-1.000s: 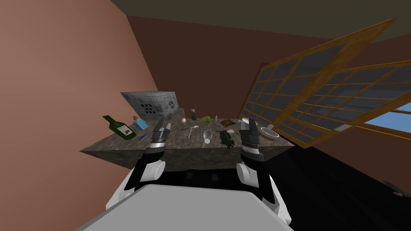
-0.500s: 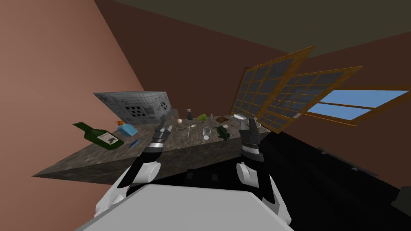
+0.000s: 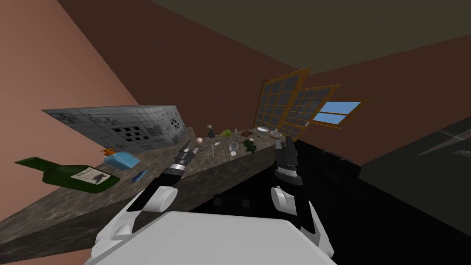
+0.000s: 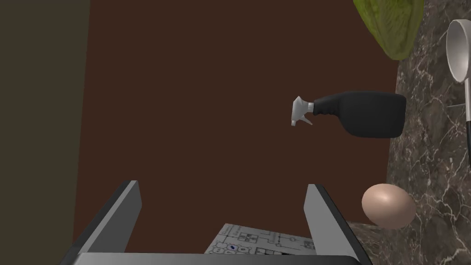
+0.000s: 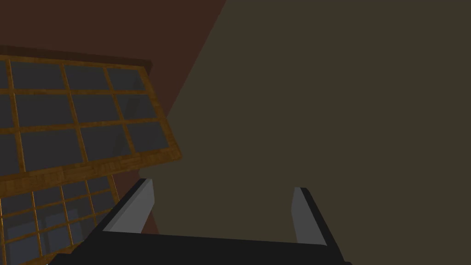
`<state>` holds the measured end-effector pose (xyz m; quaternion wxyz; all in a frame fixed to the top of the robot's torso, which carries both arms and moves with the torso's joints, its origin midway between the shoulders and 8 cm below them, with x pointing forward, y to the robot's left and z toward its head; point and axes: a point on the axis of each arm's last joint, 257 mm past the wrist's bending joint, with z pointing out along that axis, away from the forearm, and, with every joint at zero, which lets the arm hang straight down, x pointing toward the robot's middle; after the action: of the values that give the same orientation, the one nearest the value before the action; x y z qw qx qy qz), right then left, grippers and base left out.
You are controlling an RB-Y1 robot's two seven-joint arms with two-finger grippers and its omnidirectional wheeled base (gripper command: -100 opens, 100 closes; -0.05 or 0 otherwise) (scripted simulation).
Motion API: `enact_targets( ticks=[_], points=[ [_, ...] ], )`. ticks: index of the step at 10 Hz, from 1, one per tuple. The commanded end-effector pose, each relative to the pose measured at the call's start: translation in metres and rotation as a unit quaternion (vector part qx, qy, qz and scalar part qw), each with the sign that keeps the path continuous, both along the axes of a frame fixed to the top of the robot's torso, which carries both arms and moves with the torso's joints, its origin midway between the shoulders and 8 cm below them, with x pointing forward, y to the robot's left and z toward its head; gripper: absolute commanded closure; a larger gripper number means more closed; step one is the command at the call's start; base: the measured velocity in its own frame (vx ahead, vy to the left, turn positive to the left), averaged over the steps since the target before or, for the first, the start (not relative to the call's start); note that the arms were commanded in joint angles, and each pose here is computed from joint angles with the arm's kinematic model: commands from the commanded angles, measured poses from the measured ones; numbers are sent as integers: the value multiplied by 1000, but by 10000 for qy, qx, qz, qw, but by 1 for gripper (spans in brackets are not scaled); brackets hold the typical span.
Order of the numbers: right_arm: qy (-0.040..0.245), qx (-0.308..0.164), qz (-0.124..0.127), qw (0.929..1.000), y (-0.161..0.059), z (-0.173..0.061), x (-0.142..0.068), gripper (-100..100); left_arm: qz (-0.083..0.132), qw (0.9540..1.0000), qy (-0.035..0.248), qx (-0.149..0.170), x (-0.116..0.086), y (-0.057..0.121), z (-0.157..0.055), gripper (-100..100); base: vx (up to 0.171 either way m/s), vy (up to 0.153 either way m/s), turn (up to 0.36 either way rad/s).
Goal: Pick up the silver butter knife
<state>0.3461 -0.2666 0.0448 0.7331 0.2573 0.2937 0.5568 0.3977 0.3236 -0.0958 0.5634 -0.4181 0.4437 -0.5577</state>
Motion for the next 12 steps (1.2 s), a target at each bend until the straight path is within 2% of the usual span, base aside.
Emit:
enact_targets(
  ticks=[1,2,3,5,6,7,8,9,10,11,12],
  points=[
    [0,0,0,10000,0,0,0,0,-82,9998,187,-30,0,2,-7,-100,-90,91,-290],
    [1,0,-1,10000,0,0,0,0,-152,9987,456,-145,2,7,-20,-100,-104,80,-350],
    [0,0,0,10000,0,0,0,0,-164,9987,462,-118,2,7,-20,-100,-79,74,-218],
    [0,0,0,10000,0,0,0,0,-263,9942,977,-353,2,17,-44,-100,-100,86,-436],
    [0,0,0,10000,0,0,0,0,-306,9937,1048,-273,2,17,-46,-100,-108,87,-224],
    [1,0,-1,10000,0,0,0,0,-327,9896,1334,-424,1,23,-60,-100,-101,92,-346],
    [1,0,-1,10000,0,0,0,0,-363,9895,1356,-337,2,23,-59,-100,-76,70,-259],
    [2,0,-1,10000,0,0,0,0,-371,9844,1647,-488,-1,29,-73,-100,-61,72,-359],
    [1,0,-1,10000,0,0,0,0,-407,9843,1672,-392,0,29,-72,-100,-59,58,-188],
    [2,0,-2,10000,0,0,0,0,-411,9781,1972,-517,-3,35,-87,-100,-87,66,-370],
    [1,0,-1,10000,0,0,0,0,-440,9780,1993,-437,-3,36,-86,-100,-67,56,-206]
  ],
)
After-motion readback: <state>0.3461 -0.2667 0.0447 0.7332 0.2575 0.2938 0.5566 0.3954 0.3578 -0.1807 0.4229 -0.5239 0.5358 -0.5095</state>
